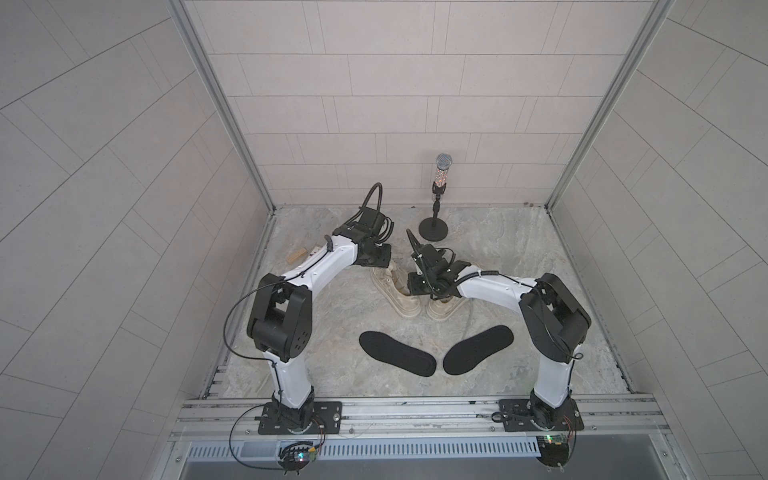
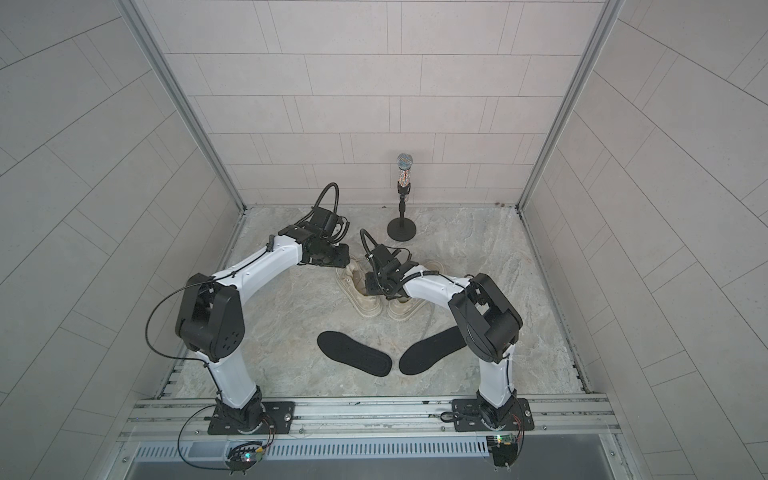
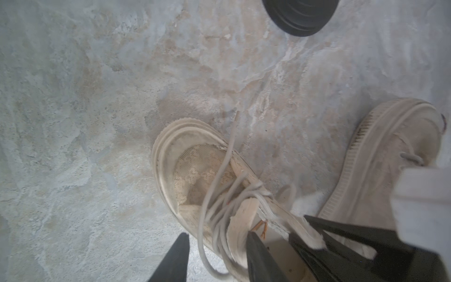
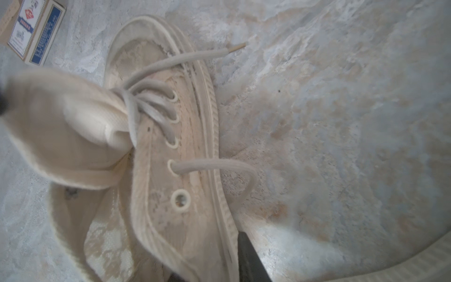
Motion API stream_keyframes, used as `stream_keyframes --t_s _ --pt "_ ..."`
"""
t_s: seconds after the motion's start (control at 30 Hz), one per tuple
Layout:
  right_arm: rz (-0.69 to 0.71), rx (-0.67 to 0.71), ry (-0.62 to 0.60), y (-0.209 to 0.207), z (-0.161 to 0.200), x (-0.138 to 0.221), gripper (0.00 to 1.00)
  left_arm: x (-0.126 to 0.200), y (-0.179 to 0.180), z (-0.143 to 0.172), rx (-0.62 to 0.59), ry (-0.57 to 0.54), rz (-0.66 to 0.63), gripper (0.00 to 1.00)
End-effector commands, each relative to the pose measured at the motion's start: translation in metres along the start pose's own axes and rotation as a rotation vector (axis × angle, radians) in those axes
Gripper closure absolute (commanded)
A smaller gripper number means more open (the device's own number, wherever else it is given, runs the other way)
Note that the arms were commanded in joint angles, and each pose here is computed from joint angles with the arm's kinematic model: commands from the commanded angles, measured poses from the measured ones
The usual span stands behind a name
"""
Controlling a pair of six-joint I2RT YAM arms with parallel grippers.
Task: Insert the insole into the shoe
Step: Adjust the shoe at the center of the board.
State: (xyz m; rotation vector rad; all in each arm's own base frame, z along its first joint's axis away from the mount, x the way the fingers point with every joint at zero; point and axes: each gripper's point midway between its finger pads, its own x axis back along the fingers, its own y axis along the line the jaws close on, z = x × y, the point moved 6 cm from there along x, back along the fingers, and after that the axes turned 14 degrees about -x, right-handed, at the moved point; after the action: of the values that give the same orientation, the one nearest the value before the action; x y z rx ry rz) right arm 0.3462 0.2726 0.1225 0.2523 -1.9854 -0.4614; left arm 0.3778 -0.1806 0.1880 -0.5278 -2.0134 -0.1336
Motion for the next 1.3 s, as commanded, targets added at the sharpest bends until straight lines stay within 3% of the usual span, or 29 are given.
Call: stream_keyframes --t_s 0.0,0.33,0.63,0.73,0.97,1.07,1.27 --pt "0.023 0.002 0.017 -0.005 -0.004 -0.004 0.69 0.024 -0.015 0.006 0.065 -0.024 0.078 0.51" --pt "-0.052 0.003 0.010 0.006 -0.012 -0.003 0.64 0.014 -0.035 0.045 0.247 0.025 -0.004 0.30" --pt "-0.060 -0.031 0.010 0.007 -0.013 -0.007 0.67 -0.017 -0.036 0.037 0.338 0.062 -0.117 0.28" --pt "-0.058 -0.043 0.008 0.006 -0.013 -0.007 0.72 -0.026 -0.028 0.039 0.328 0.098 -0.180 0.33" --pt "-0.032 -0.068 0.009 0.000 -0.010 -0.010 0.85 -0.020 -0.006 0.054 0.291 0.107 -0.207 0.63" --pt "-0.029 -0.071 0.012 -0.001 -0.010 -0.012 0.86 -0.014 0.002 0.060 0.257 0.110 -0.229 0.68" --pt "-0.025 -0.079 0.015 -0.003 -0.011 -0.014 0.88 -0.009 0.015 0.066 0.207 0.119 -0.267 0.69"
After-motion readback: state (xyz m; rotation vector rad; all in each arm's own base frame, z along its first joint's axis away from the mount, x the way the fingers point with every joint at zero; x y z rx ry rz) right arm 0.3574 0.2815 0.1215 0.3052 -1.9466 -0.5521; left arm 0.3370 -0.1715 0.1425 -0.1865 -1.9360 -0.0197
